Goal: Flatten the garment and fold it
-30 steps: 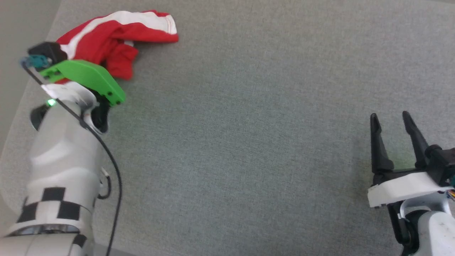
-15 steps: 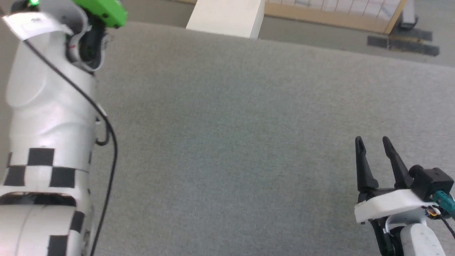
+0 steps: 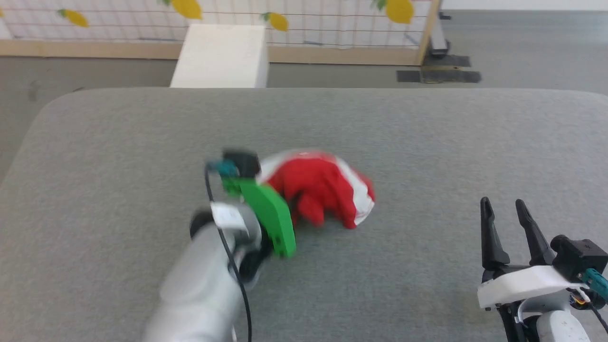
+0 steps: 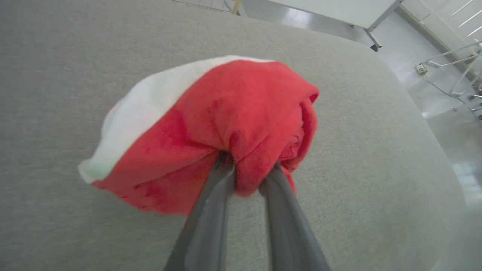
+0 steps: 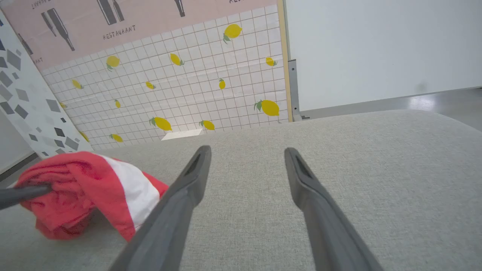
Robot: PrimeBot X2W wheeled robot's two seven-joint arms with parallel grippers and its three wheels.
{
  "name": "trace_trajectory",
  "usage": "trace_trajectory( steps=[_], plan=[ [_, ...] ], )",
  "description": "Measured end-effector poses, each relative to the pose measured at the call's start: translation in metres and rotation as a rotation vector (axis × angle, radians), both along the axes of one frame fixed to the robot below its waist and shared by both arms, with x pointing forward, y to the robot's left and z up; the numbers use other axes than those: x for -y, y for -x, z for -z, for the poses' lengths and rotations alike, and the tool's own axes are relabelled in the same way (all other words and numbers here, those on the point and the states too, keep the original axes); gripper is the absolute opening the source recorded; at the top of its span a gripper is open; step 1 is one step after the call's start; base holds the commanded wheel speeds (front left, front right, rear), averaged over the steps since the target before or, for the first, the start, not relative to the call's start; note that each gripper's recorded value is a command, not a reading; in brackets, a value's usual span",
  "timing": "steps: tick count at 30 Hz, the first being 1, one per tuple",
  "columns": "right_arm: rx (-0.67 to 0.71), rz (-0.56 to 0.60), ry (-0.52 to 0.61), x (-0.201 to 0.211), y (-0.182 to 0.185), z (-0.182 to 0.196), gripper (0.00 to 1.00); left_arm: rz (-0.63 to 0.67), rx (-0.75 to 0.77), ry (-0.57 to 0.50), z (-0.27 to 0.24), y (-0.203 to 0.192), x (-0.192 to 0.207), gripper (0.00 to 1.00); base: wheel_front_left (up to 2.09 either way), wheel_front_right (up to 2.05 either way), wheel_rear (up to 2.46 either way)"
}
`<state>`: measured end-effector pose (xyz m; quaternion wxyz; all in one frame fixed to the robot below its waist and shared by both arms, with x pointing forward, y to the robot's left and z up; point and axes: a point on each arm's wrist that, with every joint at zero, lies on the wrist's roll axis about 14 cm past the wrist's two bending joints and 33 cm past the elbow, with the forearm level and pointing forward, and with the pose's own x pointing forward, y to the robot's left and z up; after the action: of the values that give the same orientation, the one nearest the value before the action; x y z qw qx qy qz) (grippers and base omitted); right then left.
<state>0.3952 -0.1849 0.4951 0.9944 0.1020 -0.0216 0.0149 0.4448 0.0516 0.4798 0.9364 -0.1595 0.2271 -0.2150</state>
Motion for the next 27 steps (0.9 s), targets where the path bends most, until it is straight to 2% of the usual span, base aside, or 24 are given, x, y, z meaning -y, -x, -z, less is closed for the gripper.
trace_trajectory(
  steps=[3, 5, 6, 7, 13, 17, 19, 24, 27],
  plan=[
    [-0.003, 0.05, -0.005, 0.017, 0.009, 0.002, 1.0, 0.082, -0.201, -0.043, 0.058, 0.039, 0.022, 0.0, 0.0, 0.0, 0.0],
    [-0.006, 0.076, -0.007, 0.025, 0.013, 0.003, 1.0, 0.105, -0.274, -0.043, 0.075, 0.053, 0.03, 0.0, 0.0, 0.0, 0.0],
    [-0.008, 0.086, -0.006, 0.029, 0.015, 0.003, 1.0, 0.116, -0.293, -0.041, 0.079, 0.057, 0.034, 0.79, 0.0, 0.0, 0.0],
    [-0.009, 0.095, -0.006, 0.032, 0.017, 0.004, 1.0, 0.119, -0.299, -0.033, 0.078, 0.056, 0.037, 1.0, 0.0, 0.0, 0.0],
    [-0.02, 0.105, -0.016, 0.034, 0.022, 0.008, 1.0, 0.057, -0.212, 0.075, 0.038, 0.036, 0.033, 1.0, 0.0, 0.0, 0.0],
    [-0.011, 0.071, -0.024, 0.023, 0.019, 0.005, 1.0, -0.089, -0.083, 0.187, -0.008, 0.018, -0.006, 1.0, 0.0, 0.0, 0.0],
    [-0.004, 0.056, -0.027, 0.017, 0.017, 0.003, 1.0, -0.159, 0.003, 0.204, -0.028, 0.014, -0.03, 1.0, 0.0, 0.0, 0.0],
    [-0.004, 0.001, -0.029, -0.001, 0.012, 0.003, 1.0, -0.328, 0.351, 0.061, -0.073, 0.019, -0.104, 1.0, 0.0, 0.0, 0.0],
    [-0.027, -0.014, -0.03, -0.006, 0.009, 0.008, 1.0, -0.428, 0.543, -0.015, -0.086, 0.033, -0.132, 1.0, 0.0, 0.0, 0.0]
  ],
)
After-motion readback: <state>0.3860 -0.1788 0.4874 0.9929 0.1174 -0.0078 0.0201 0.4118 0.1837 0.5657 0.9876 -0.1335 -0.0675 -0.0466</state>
